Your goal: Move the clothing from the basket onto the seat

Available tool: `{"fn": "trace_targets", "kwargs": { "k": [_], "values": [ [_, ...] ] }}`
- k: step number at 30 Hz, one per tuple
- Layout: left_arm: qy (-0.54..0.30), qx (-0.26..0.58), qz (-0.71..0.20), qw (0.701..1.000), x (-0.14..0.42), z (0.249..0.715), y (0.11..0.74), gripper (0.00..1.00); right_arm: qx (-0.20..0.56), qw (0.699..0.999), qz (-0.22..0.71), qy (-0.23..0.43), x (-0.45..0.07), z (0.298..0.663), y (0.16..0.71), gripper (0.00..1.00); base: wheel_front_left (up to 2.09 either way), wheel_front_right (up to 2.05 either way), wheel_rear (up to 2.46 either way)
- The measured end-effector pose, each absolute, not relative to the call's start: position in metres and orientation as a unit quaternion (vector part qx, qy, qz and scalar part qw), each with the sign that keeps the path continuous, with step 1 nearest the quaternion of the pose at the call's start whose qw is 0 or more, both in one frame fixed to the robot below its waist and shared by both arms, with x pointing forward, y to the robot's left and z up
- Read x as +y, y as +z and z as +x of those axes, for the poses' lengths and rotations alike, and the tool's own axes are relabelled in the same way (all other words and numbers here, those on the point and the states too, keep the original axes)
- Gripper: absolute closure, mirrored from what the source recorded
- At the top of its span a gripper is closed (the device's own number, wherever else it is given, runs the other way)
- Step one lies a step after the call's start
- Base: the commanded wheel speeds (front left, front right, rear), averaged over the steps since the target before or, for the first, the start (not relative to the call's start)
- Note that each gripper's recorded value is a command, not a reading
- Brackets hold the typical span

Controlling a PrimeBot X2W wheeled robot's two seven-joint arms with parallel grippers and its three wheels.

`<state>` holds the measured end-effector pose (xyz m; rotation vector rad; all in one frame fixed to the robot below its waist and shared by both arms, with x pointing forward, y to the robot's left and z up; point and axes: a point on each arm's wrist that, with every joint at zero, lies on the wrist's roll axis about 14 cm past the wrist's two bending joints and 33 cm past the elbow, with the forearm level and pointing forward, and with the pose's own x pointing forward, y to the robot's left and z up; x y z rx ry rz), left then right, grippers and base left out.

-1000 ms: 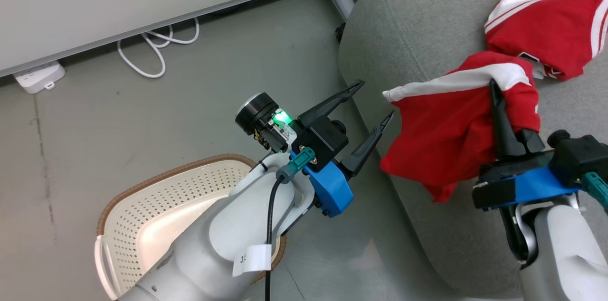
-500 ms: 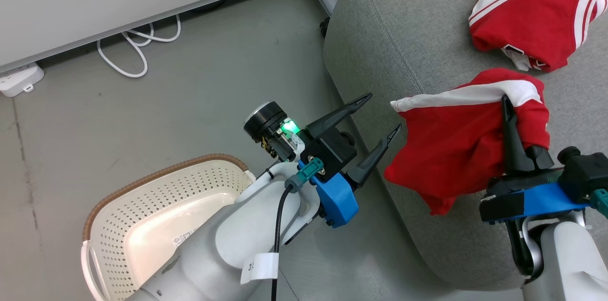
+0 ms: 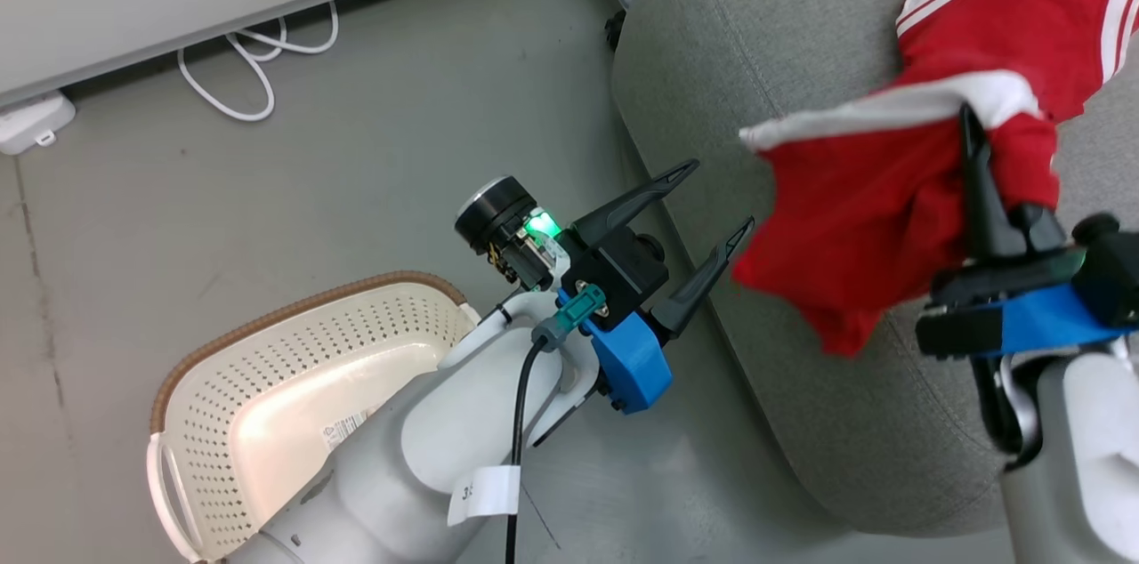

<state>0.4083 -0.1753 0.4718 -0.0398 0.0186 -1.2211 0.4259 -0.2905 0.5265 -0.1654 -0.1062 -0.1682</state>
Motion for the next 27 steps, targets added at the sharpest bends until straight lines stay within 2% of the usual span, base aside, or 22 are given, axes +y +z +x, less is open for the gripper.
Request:
{"fn": "trace_targets", "kwargs": {
  "k": [9,13,18,21,27],
  "values": [
    [-0.569,0.017,-0.025,0.822,-0.172,0.431,0.448,0.0,-0.148,0.971,-0.169,-0.083,-0.319,0.479,0.602,1.0,0.0,0.0,0.0],
    [-0.565,0.023,-0.024,0.824,-0.168,0.442,0.434,0.0,-0.185,0.958,-0.195,-0.104,-0.34,0.494,0.633,1.0,0.0,0.0,0.0],
    [-0.554,0.031,-0.029,0.831,-0.159,0.468,0.408,0.0,-0.23,0.927,-0.252,-0.158,-0.39,0.513,0.681,1.0,0.0,0.0,0.0],
    [-0.552,0.037,-0.031,0.832,-0.156,0.476,0.393,0.0,-0.225,0.917,-0.274,-0.181,-0.415,0.521,0.686,1.0,0.0,0.0,0.0],
    [-0.553,0.048,-0.035,0.831,-0.152,0.483,0.367,0.0,-0.157,0.908,-0.318,-0.223,-0.464,0.532,0.658,1.0,0.0,0.0,0.0]
  ]
}}
